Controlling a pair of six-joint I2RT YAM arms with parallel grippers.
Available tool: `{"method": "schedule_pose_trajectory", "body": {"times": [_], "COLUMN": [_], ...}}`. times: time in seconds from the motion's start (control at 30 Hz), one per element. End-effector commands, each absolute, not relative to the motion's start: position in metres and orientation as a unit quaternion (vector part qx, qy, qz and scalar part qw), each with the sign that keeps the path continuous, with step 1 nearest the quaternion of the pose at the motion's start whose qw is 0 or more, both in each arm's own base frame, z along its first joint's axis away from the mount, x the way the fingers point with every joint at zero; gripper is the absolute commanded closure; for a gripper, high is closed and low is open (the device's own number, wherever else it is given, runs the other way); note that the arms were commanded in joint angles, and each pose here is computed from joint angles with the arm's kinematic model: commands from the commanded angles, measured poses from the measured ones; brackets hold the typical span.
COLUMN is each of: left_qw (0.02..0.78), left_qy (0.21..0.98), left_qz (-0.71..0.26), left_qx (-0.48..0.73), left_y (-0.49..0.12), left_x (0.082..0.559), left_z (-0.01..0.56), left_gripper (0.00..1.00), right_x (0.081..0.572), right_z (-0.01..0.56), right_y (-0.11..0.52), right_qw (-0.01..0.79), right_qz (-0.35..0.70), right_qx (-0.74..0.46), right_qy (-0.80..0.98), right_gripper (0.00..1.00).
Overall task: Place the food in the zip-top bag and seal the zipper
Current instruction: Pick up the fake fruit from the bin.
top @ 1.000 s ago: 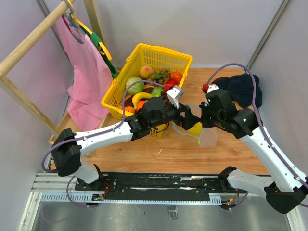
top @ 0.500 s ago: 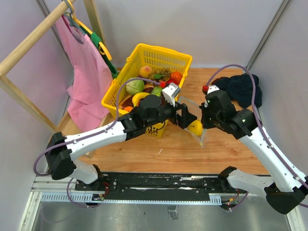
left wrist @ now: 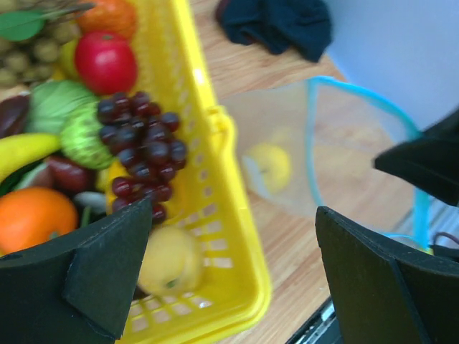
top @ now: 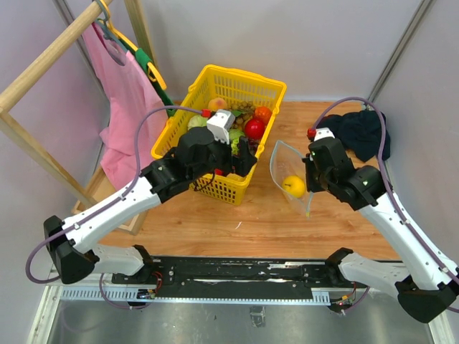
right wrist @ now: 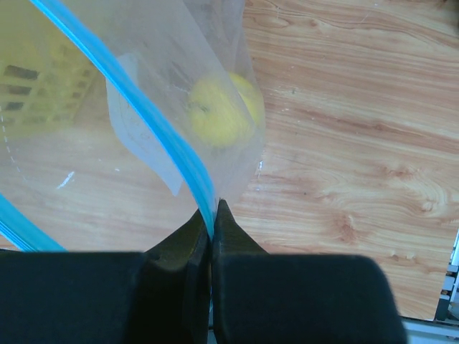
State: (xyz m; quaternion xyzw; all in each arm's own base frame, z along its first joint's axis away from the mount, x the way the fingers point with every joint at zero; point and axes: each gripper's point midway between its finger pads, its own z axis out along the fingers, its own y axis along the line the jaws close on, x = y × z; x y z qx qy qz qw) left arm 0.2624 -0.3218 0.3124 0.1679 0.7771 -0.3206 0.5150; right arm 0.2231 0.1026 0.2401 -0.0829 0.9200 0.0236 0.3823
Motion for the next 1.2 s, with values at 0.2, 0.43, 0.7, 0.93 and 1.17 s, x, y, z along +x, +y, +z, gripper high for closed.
{"method": "schedule_pose_trajectory", "body": {"times": [0.2,0.43,0.7,0.93,1.17], "left_qw": [0.452,0.389,0.318,0.269,0.235], "left_qy": [0.879,0.919,0.944,0.958,0.966], "left_qz": [-0.128,-0.016,0.045,0.061,0.071], "left_qx": [0.08,0.068,0.072,0.081,0.083], "left_y": [-0.213,-0.173,-0.15,-0.146,-0.143], "left_x": [0.3,0.317,0.329,0.327,0.325], "left_z": [0.28,0.247,0.21,0.182,0.155], "left_gripper": [0.01,0.02,0.19,0.25,0.27], "right_x": [0.226,0.228,0.229,0.233,0.235], "right_z": [0.243,0.243,0.245,0.245,0.245], "right_y": [0.089,0.088,0.089,0.091,0.091], "right_qw": [0.402,0.406,0.413,0.415,0.417], "right_qz": [-0.002,-0.006,-0.003,-0.006,-0.01], "right_qx": [-0.08,-0.091,-0.098,-0.103,-0.108], "right_qy": [0.912,0.909,0.906,0.904,0.903], "right_gripper": [0.99,0.99,0.99,0.99,0.99]}}
